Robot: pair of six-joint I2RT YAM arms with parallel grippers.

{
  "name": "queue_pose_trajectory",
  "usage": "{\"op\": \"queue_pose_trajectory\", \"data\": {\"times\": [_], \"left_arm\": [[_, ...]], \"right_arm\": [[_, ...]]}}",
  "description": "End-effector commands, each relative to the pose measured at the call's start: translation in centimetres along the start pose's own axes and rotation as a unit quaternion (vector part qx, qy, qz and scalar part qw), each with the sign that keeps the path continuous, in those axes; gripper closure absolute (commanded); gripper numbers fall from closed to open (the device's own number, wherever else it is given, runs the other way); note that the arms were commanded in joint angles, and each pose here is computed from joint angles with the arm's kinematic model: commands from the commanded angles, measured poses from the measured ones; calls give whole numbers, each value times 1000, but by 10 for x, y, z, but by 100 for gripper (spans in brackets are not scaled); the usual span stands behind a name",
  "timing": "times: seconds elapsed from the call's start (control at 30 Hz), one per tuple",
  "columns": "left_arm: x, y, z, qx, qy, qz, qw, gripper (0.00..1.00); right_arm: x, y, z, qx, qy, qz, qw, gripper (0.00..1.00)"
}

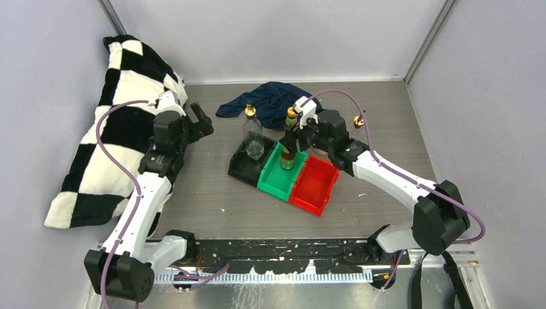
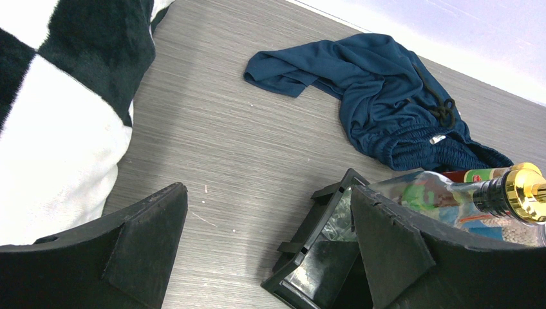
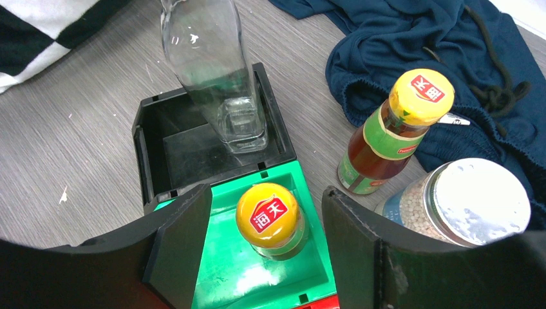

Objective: Organize the condiment bottles
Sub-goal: Place the bottle in the storage box.

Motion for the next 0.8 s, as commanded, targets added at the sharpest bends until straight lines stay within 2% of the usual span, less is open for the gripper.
{"op": "queue_pose_trajectory", "data": {"times": [0.0,0.23,0.4,0.57,0.77], "left_arm": [[11,-2,-1,-5,-25,1,1000,2],[12,-2,0,-6,-27,3,1000,2],[11,-2,0,-7,-26,2,1000,2],[11,-2,0,-7,-27,3,1000,2],[11,-2,0,-6,-27,3,1000,2]], "right_arm": [[33,8,10,7,-51,8,999,31],[79,10,20,-12,-72,5,997,29],[111,9,19,-42,-68,-28,996,27],[135,-4,7,-102,-37,-53,993,27],[132,-25,-18,-176,9,-62,982,26]]}}
Point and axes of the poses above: each gripper's point midway between its finger pads, its own z axis back along the fingers, its own y axis along the line the jaws close on, x = y × z, the point moved 6 cm from there along z, back along the fingers, and after that the axes turned 5 degrees about -z, right-handed, at the moved point
